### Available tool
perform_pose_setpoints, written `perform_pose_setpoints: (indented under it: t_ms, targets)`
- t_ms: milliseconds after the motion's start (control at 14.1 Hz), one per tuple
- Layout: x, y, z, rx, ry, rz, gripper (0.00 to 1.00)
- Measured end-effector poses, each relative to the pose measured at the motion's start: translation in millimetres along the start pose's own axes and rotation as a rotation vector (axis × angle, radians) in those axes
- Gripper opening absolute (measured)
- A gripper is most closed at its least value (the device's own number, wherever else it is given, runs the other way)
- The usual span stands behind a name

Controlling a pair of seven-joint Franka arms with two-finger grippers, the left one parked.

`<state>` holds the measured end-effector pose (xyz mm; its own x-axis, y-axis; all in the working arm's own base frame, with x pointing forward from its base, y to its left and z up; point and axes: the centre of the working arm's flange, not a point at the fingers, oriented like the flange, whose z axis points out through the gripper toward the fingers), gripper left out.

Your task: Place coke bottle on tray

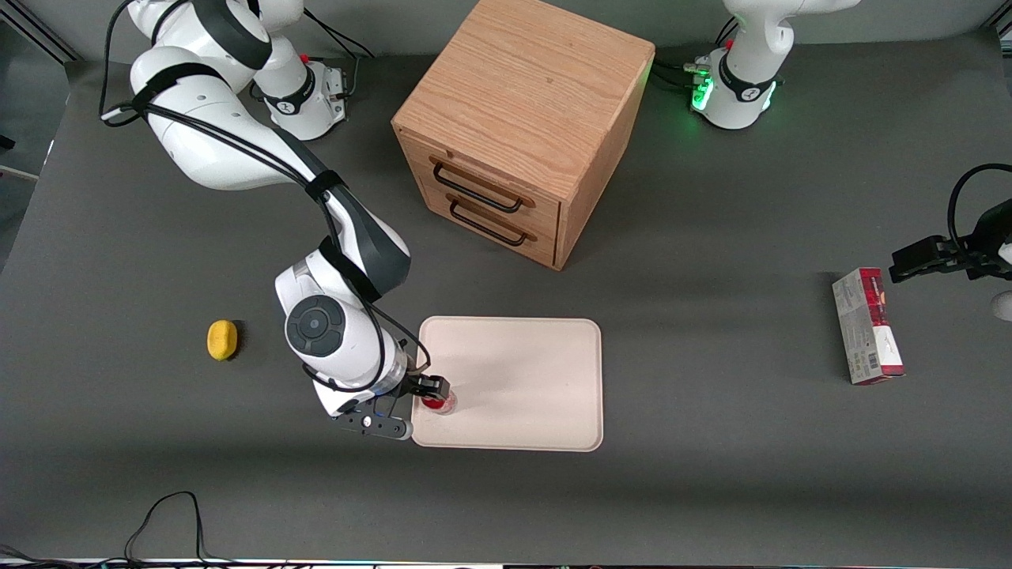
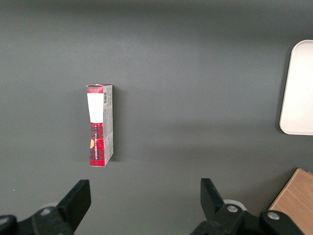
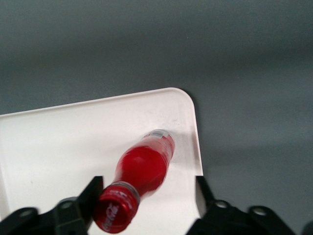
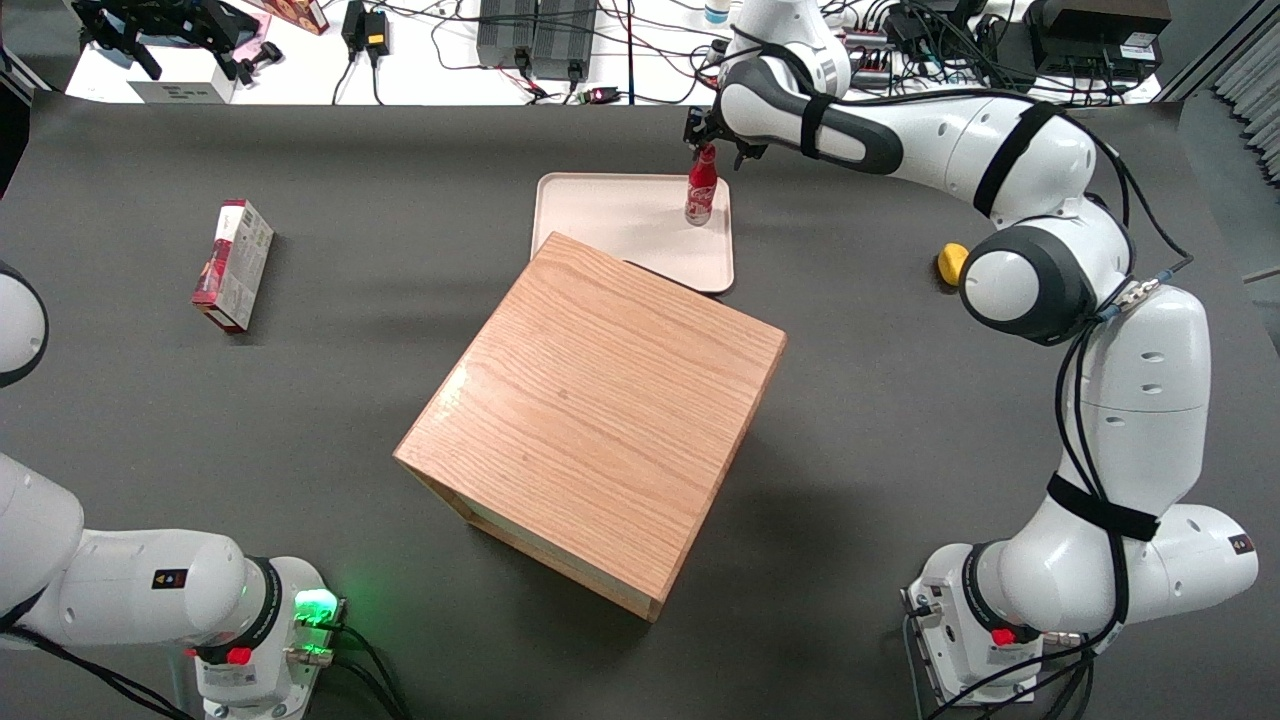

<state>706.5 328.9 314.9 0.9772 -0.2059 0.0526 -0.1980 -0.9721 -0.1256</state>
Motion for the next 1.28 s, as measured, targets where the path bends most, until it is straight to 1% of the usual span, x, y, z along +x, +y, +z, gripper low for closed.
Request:
perform_pose_setpoints:
  t_ms: [71, 142, 284, 426, 496, 567, 638, 780, 922, 1064, 1277]
  targets:
    - [0, 0, -1, 0.002, 0.003, 0.0, 0.97]
    - [1, 0, -3, 0.002, 0.008, -0.001, 1.0]
    - [3, 3, -13, -0.009, 0.028, -0.006, 1.0]
    - [-2, 8, -32, -0.034, 0.047, -0.035, 1.0]
    - [-4, 12, -45, -0.041, 0.048, -0.052, 1.0]
    - [-5, 20, -62, -0.041, 0.034, -0.07, 1.0]
    - [-7, 34, -82, -0.045, 0.008, -0.098, 1.0]
    - [-9, 69, -131, -0.065, -0.048, -0.16, 1.0]
    - [-16, 112, -184, -0.084, -0.087, -0.199, 1.0]
    - [-28, 157, -231, -0.099, -0.105, -0.203, 1.0]
    - [-56, 222, -282, -0.115, -0.097, -0.167, 1.0]
